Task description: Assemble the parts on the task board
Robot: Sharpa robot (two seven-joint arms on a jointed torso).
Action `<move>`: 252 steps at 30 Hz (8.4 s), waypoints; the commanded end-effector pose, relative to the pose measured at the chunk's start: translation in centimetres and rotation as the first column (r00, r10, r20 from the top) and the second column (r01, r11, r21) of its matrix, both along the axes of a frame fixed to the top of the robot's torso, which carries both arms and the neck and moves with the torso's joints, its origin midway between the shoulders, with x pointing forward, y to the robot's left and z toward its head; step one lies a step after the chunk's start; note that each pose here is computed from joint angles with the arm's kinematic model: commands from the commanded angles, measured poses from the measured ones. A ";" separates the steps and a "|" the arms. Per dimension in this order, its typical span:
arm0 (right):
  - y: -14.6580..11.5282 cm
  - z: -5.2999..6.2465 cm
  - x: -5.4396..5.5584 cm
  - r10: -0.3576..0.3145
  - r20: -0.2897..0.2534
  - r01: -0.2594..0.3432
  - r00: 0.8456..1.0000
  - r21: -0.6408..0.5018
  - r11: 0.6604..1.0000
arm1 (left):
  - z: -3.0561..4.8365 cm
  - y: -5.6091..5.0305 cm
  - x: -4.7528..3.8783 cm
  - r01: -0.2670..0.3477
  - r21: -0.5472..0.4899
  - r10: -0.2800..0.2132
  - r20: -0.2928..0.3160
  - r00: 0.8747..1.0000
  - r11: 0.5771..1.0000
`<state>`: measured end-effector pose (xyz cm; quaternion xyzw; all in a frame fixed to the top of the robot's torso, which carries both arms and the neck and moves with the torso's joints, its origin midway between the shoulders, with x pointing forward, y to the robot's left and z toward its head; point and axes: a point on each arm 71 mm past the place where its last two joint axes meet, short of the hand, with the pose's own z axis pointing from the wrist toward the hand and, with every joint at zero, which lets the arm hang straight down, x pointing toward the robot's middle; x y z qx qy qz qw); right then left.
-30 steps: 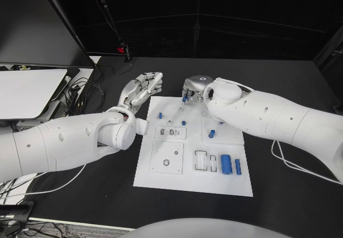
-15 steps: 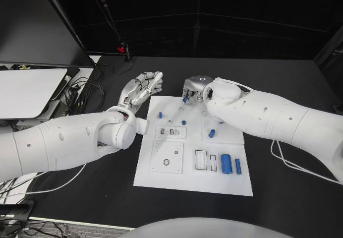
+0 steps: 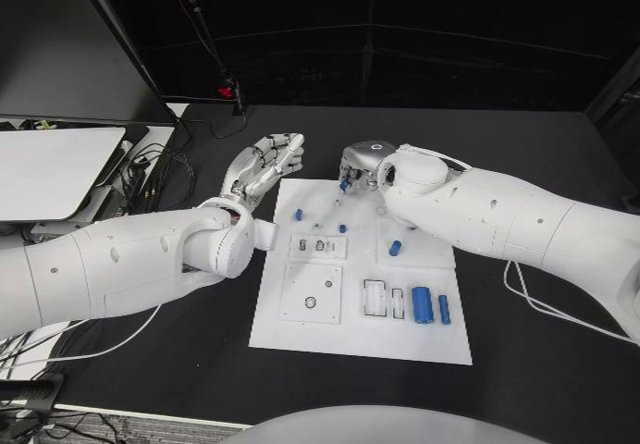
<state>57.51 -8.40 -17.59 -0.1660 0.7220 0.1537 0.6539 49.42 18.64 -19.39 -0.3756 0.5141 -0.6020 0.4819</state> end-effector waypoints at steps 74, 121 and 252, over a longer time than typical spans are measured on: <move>-2.0 1.9 -1.3 0.037 0.170 -0.090 0.985 0.314 0.945 | 1.30 0.1 0.06 0.019 -0.044 -0.009 0.203 0.979 0.999; -16.6 1.5 -3.1 -0.129 -0.033 0.131 0.991 0.446 0.886 | 0.41 0.9 0.38 0.007 -0.039 0.000 0.189 0.982 0.999; -9.2 0.8 -4.2 -0.085 0.005 0.076 0.996 0.394 0.916 | 0.33 1.3 0.27 0.000 -0.036 0.007 0.180 0.984 0.999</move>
